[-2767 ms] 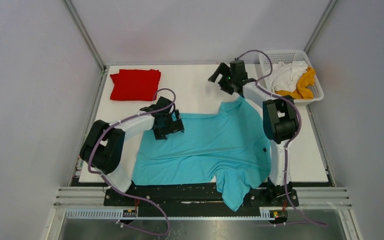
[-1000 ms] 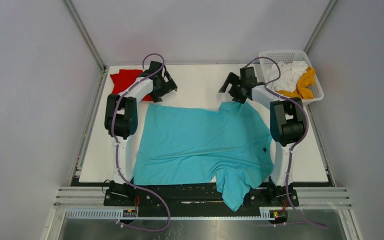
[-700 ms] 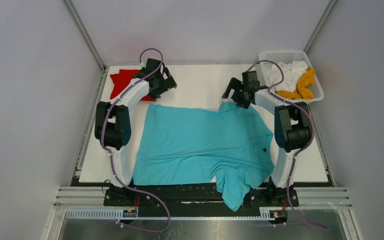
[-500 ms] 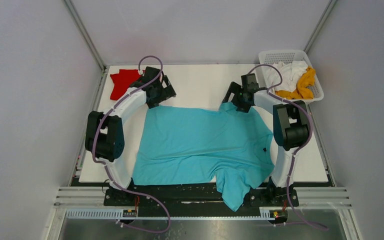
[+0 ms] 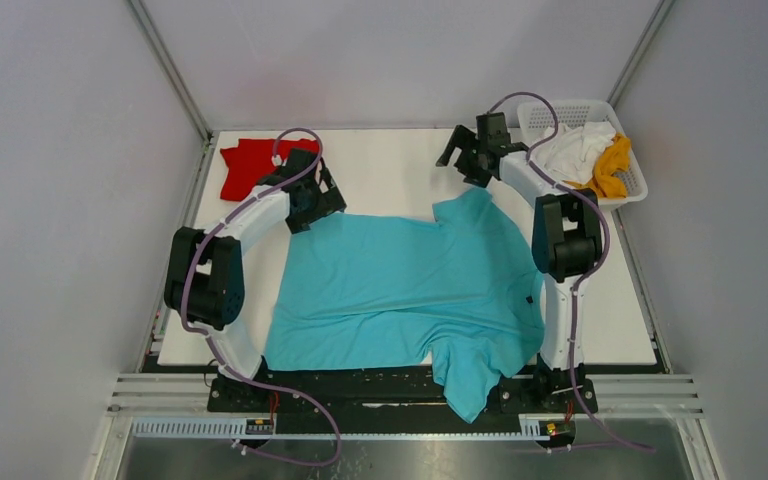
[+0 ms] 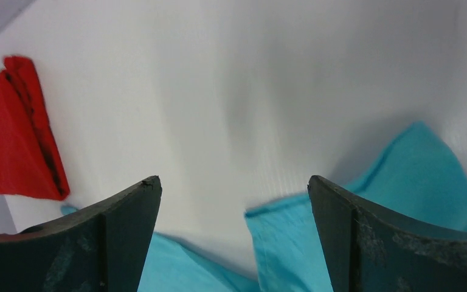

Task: Fold and stack the t-shirts
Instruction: Flatten out the tshirt

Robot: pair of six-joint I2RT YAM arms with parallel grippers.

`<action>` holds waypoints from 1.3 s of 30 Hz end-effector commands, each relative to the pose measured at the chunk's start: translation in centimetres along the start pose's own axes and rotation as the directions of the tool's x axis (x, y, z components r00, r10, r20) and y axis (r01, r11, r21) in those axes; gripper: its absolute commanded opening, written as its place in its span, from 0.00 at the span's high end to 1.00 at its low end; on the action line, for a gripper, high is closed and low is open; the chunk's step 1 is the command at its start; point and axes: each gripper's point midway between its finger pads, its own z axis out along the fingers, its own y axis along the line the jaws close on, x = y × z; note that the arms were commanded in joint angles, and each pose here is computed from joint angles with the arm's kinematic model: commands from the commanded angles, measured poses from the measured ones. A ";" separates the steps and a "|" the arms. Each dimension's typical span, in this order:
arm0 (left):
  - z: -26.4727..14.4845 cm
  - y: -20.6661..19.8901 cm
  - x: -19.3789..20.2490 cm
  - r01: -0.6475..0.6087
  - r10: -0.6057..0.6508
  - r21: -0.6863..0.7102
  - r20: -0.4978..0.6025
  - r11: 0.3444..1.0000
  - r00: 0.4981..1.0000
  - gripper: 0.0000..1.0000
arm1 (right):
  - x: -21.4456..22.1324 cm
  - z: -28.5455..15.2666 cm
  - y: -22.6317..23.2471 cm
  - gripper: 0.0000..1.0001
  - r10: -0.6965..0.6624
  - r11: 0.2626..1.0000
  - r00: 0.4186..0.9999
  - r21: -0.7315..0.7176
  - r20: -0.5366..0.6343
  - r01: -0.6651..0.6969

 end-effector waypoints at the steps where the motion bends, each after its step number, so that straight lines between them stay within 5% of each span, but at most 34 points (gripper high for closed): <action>1: -0.7 -0.4 -0.6 -0.006 0.005 0.018 0.027 1.000 1.000 0.01 | 1.8 -5.0 -1.5 0.00 -0.087 0.994 0.996 0.062 -0.007 0.087; 7: -0.1 -0.1 3.0 -0.080 0.079 -0.006 -0.056 0.997 0.995 0.01 | 8.7 -9.7 -7.5 0.01 -0.140 0.970 0.980 0.176 -0.142 0.165; 14: 3.2 0.3 5.4 -0.086 0.073 -0.066 -0.171 0.994 0.983 0.01 | 11.2 -8.9 -10.5 0.00 -0.099 0.957 0.953 0.236 -0.286 0.170; 29: 7.0 -4.0 2.4 -0.060 0.048 -0.052 -0.209 0.997 0.977 0.01 | 5.4 -5.7 -10.0 0.01 0.099 0.972 0.942 0.234 -0.321 -0.023; 39: 8.3 -5.9 1.6 -0.026 0.021 -0.017 -0.257 1.000 0.966 0.01 | 5.1 -5.6 -9.4 0.00 0.050 0.984 0.900 0.175 -0.434 0.029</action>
